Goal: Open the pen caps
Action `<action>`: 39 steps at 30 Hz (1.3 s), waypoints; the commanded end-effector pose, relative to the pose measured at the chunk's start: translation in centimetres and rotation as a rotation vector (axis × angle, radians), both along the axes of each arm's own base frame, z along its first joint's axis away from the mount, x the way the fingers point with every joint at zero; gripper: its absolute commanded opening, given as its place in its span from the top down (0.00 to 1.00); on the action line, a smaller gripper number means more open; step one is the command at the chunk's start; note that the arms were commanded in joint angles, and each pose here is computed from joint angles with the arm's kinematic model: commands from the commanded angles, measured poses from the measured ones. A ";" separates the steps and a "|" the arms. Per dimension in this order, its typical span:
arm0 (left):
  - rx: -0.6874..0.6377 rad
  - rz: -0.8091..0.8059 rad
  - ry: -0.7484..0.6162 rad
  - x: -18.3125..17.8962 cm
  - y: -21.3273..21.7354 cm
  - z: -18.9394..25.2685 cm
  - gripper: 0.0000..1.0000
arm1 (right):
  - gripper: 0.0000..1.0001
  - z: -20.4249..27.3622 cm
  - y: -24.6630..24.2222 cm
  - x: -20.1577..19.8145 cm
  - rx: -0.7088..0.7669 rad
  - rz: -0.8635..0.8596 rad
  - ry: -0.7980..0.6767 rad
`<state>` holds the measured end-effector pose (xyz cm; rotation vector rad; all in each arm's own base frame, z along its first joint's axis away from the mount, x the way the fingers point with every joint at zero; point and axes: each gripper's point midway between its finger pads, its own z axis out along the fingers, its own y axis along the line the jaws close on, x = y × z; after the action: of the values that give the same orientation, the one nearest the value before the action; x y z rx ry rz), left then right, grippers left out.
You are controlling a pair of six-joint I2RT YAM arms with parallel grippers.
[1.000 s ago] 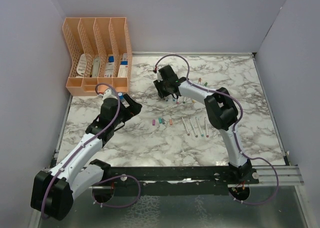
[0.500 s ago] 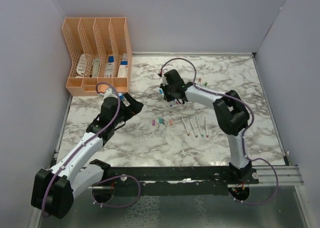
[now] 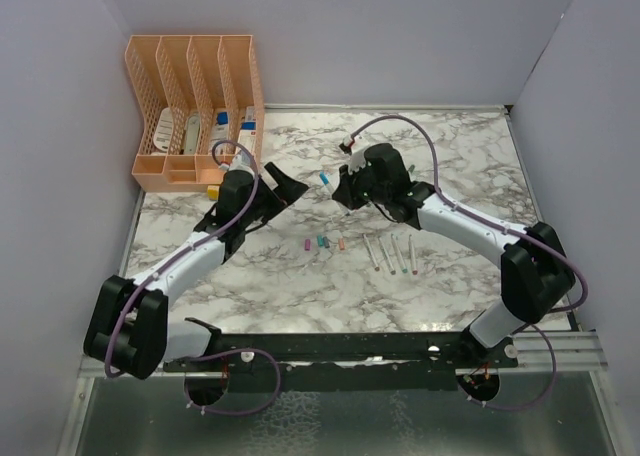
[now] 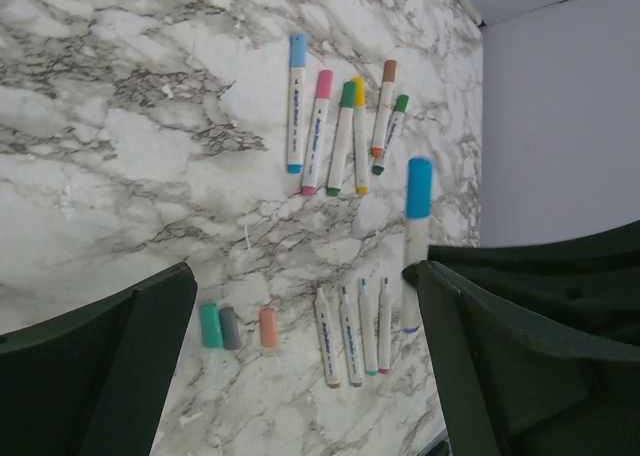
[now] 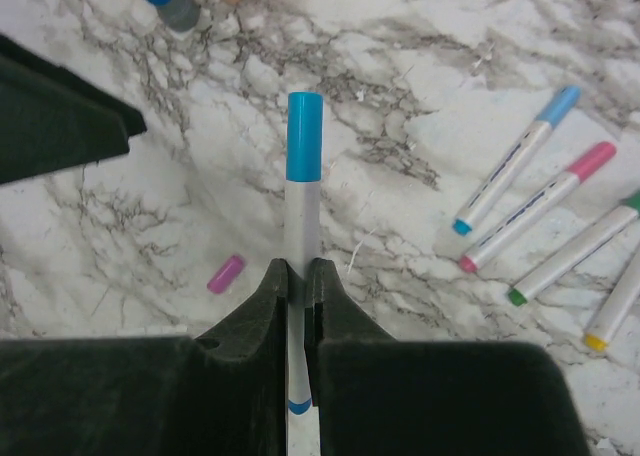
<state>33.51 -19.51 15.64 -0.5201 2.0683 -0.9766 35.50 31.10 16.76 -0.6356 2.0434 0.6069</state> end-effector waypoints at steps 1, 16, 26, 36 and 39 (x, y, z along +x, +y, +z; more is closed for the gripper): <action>-0.082 -0.054 -0.110 2.0 -2.1 4.3 0.06 | 0.98 0.4 0.7 -2.8 0.047 0.083 0.025; -0.107 -0.151 -0.105 1.9 -6.9 4.1 0.28 | 0.99 1.9 3.1 -4.8 0.077 0.177 0.012; -0.101 -0.149 -0.104 1.5 -7.0 3.8 0.61 | 0.99 2.4 3.3 -5.2 0.089 0.181 0.001; -0.099 -0.152 -0.098 1.3 -7.0 3.5 1.00 | 0.99 3.0 3.1 -5.1 0.096 0.173 -0.012; -0.099 -0.154 -0.096 1.2 -7.0 3.4 1.00 | 0.79 3.1 3.2 -5.2 0.094 0.179 -0.006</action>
<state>34.76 -26.25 17.95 -0.3909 2.0424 -1.1516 30.40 33.45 16.63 -0.7670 2.0347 0.7538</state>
